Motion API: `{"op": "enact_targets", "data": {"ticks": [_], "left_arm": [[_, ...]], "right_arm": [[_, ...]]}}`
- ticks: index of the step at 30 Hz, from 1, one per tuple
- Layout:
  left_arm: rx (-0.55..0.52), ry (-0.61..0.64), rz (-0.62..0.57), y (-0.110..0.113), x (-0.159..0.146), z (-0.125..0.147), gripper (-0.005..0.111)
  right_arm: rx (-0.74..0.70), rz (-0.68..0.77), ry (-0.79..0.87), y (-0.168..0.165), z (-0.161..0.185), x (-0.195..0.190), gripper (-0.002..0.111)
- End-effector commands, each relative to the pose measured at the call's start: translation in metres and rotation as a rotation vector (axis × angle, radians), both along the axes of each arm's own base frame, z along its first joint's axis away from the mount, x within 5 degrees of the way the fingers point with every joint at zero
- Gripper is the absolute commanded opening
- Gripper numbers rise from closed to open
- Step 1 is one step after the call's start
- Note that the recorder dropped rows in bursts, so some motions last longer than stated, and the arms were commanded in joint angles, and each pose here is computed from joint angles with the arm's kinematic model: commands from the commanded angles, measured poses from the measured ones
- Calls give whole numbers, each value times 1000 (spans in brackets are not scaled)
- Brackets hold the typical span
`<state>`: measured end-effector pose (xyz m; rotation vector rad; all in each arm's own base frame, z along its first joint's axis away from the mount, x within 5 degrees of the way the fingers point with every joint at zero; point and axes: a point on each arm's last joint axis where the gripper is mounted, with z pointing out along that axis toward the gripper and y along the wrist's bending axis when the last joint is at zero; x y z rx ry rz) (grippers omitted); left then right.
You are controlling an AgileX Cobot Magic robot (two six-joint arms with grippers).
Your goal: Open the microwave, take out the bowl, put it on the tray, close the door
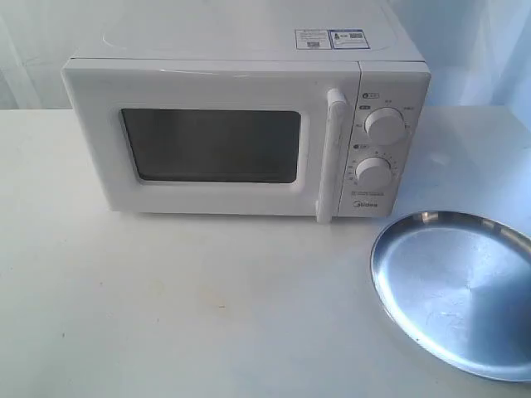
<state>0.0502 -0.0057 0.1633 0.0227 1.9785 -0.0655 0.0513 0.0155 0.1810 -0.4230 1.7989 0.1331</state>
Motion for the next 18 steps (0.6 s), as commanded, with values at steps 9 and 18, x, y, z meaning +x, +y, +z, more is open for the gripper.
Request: {"op": "enact_targets", "data": {"ticks": [9,18], "left_arm": [[-10,-1,3,0,0,-1,0],[-10,-1,3,0,0,-1,0]], "right_arm": [[509,123,-773,2,78,-17,0],[759,323,-894,4,111,-38,0]]}}
